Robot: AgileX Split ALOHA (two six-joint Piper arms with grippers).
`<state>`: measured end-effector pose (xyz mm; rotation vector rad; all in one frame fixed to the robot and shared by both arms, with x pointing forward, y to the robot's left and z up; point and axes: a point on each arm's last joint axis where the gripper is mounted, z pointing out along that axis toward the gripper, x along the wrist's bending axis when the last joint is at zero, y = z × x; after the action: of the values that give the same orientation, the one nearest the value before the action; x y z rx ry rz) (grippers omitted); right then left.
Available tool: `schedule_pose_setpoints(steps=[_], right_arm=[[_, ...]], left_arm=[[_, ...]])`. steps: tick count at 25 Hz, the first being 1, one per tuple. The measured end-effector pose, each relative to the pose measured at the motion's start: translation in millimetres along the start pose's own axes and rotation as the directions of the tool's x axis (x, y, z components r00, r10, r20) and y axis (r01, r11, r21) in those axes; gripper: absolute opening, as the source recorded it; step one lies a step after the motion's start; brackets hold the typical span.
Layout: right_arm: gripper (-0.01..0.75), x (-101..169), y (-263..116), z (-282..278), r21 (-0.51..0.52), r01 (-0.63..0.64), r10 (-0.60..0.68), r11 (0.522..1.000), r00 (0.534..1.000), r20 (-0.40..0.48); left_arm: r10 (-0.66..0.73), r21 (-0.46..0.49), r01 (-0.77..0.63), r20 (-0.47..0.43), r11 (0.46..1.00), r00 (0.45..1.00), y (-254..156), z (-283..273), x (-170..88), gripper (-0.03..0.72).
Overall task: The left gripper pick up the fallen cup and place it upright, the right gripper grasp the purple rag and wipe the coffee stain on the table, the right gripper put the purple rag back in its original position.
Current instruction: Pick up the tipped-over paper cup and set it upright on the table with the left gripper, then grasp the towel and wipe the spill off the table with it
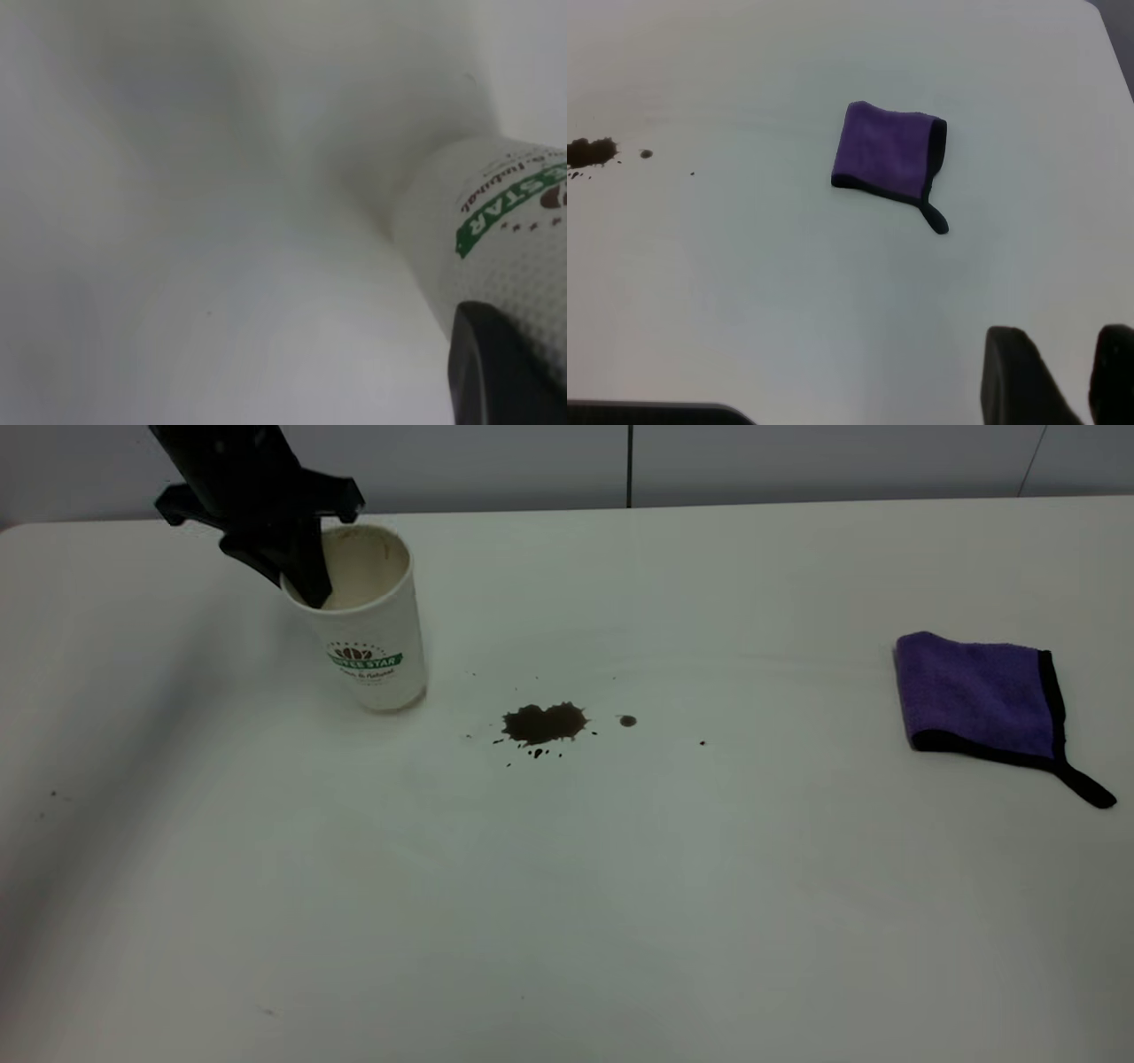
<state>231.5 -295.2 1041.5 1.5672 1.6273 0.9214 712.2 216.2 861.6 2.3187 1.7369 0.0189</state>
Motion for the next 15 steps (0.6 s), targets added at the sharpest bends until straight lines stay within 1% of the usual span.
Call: schedule_pose_setpoints(steps=[3,4,7,8,9,11,12,13,15], right_arm=[[0.240,0.0,0.0,0.0,0.000,0.000,0.000,1.000,1.000,0.000],[0.240,0.0,0.0,0.0,0.000,0.000,0.000,1.000,1.000,0.000],[0.240,0.0,0.0,0.0,0.000,0.000,0.000,1.000,1.000,0.000],[0.240,0.0,0.0,0.0,0.000,0.000,0.000,1.000,1.000,0.000],[0.240,0.0,0.0,0.0,0.000,0.000,0.000,1.000,1.000,0.000],[0.240,0.0,0.0,0.0,0.000,0.000,0.000,1.000,1.000,0.000],[0.240,0.0,0.0,0.0,0.000,0.000,0.000,1.000,1.000,0.000],[0.240,0.0,0.0,0.0,0.000,0.000,0.000,1.000,1.000,0.000],[0.240,0.0,0.0,0.0,0.000,0.000,0.000,1.000,1.000,0.000]], left_arm=[[-0.013,-0.001,0.013,0.012,1.000,1.000,-0.7,7.5,0.0,0.104],[-0.019,-0.005,0.019,0.018,1.000,1.000,-0.4,8.1,-0.4,0.150],[-0.023,-0.017,0.023,0.032,1.000,0.999,1.4,3.8,-2.3,0.343],[-0.015,-0.024,0.016,0.032,1.000,0.999,2.4,-0.9,-3.0,0.426],[-0.006,-0.032,0.007,0.032,0.999,0.999,3.7,-7.8,-4.1,0.511],[0.010,-0.062,-0.008,0.034,0.998,0.999,8.0,-37.3,-9.0,0.646],[0.021,-0.080,-0.018,0.036,0.997,0.999,10.0,-58.0,-12.6,0.686],[0.031,-0.096,-0.027,0.036,0.995,0.999,11.2,-77.4,-15.9,0.706],[0.062,-0.132,-0.058,0.029,0.990,0.998,9.8,-127.2,-24.4,0.712]])
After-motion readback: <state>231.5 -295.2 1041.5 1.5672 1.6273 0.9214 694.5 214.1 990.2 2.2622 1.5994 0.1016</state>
